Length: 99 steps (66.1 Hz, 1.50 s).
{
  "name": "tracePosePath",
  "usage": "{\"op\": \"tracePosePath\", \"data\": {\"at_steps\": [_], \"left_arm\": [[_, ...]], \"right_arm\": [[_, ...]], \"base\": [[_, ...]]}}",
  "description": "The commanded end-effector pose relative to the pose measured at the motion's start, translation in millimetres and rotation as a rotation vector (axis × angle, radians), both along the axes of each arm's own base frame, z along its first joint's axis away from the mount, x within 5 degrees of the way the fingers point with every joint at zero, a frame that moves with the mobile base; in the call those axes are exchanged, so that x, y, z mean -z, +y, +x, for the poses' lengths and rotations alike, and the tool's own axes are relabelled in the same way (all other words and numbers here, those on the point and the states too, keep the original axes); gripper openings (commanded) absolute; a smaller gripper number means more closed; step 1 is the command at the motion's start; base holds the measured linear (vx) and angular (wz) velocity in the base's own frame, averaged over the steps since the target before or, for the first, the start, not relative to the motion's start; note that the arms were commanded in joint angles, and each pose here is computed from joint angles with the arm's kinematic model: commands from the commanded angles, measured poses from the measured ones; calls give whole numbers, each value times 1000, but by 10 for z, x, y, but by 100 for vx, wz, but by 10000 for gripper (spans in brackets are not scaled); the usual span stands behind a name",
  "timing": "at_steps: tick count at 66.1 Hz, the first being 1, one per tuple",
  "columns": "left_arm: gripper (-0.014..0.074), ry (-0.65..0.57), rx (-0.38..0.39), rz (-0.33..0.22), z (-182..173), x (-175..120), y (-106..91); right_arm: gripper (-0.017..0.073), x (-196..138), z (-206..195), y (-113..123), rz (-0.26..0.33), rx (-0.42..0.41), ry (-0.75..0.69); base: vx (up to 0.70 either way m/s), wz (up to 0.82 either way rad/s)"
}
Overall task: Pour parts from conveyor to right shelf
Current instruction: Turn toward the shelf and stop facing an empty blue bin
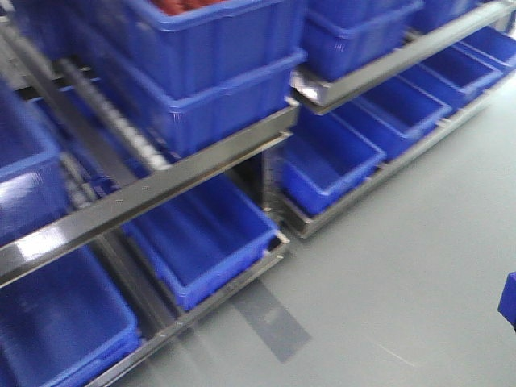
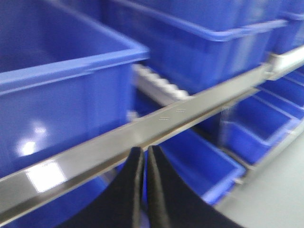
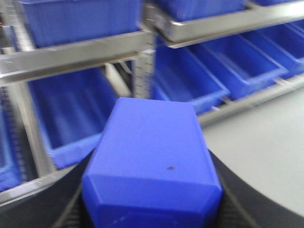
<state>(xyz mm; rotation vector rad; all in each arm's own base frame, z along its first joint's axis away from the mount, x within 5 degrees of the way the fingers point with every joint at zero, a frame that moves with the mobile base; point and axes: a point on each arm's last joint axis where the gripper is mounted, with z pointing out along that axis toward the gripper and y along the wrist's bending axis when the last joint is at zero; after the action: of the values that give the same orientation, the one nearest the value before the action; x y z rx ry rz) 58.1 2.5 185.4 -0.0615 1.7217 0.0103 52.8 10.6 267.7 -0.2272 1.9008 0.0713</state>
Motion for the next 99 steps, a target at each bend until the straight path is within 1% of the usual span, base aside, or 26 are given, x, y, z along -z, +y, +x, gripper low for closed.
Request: {"op": "tracePosePath", "data": {"at_steps": [1,33,50,65,99], "left_arm": [[-6,-77,5,-13,13,-122,-4],[-6,-77,5,-13,13,-122,-4],[-6,-77,5,-13,13,-122,-4],[-6,-77,5,-13,13,-122,-4],[-6,-77,5,-13,13,-122,-4]], "right_arm": [[-5,-146,21,-3,9,6,-95],[-5,-146,21,-3,9,6,-95],[-5,-146,21,-3,9,6,-95],[-5,-146,21,-3,9,6,-95],[-5,-146,21,-3,9,6,-95]], "base": [[21,82],[20,76],[18,57],[19,26],[18,9]]}}
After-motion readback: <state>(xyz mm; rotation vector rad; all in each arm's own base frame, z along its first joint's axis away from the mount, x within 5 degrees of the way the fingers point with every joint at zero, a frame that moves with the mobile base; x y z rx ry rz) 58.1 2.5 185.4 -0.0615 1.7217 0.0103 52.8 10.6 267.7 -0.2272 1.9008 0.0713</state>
